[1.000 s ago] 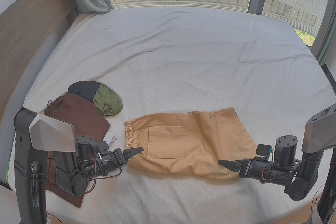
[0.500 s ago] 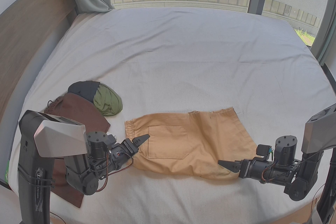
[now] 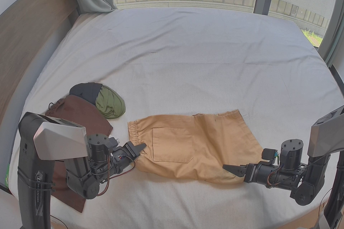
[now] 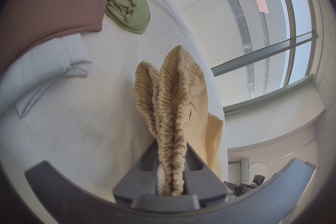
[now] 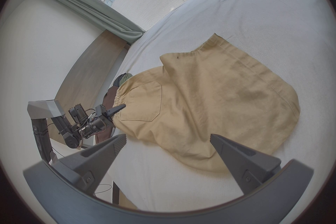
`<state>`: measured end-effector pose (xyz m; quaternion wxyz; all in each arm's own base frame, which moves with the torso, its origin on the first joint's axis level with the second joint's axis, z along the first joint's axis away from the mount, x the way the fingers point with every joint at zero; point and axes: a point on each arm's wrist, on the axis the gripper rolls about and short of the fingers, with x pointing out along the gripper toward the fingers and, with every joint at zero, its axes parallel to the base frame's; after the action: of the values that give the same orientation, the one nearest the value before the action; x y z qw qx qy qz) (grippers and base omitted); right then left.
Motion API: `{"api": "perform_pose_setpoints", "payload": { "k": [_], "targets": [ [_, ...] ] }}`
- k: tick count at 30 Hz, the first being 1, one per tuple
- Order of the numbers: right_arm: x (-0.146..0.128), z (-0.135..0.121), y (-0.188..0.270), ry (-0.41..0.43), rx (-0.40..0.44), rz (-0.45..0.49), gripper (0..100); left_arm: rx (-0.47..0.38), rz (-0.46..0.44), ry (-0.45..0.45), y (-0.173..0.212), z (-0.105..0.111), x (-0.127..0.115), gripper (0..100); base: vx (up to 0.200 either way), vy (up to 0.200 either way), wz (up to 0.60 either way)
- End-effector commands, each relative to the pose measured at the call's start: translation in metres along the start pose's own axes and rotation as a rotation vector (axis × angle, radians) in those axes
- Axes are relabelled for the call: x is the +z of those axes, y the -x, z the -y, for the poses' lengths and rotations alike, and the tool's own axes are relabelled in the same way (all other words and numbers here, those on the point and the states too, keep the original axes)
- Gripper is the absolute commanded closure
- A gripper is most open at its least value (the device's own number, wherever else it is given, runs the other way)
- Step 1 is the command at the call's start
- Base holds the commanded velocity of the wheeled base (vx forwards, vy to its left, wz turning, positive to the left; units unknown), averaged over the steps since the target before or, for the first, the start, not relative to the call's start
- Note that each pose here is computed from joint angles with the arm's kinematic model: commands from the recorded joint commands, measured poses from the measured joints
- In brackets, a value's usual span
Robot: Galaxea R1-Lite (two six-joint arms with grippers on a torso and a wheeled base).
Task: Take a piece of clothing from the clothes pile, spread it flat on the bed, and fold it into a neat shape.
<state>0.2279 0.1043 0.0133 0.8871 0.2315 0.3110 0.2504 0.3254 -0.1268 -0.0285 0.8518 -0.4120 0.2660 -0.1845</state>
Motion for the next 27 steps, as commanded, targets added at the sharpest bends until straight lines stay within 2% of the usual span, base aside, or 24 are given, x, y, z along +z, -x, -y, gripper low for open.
{"api": "perform_pose_setpoints", "payload": {
  "k": [1,10,14,17,20,24,27],
  "targets": [
    [0.0,0.001,-0.002,-0.001,-0.003,0.0,0,-0.019,0.009,-0.003,0.009,0.006,0.009,100,0.0,0.0,0.0],
    [0.0,0.006,-0.004,-0.01,-0.018,-0.001,0,-0.094,-0.024,0.012,0.048,0.012,0.04,100,0.0,0.0,0.0],
    [0.0,0.006,-0.004,-0.01,-0.018,0.0,0,-0.11,-0.05,0.017,0.06,0.012,0.043,100,0.0,0.0,0.0],
    [0.0,0.006,-0.004,-0.01,-0.018,-0.001,0,-0.13,-0.079,-0.03,0.069,0.007,0.047,100,0.0,0.0,0.0],
    [0.0,0.006,-0.004,-0.01,-0.018,-0.001,0,-0.113,-0.083,-0.068,0.072,0.001,0.047,100,0.0,0.0,0.0],
    [0.0,0.006,-0.004,-0.01,-0.018,-0.001,0,-0.111,-0.097,-0.08,0.076,-0.003,0.047,100,0.0,0.0,0.0],
    [-0.001,0.007,-0.005,-0.011,-0.021,-0.005,0,-0.132,-0.144,-0.086,0.086,-0.008,0.047,100,0.0,0.0,0.0]
  ]
}}
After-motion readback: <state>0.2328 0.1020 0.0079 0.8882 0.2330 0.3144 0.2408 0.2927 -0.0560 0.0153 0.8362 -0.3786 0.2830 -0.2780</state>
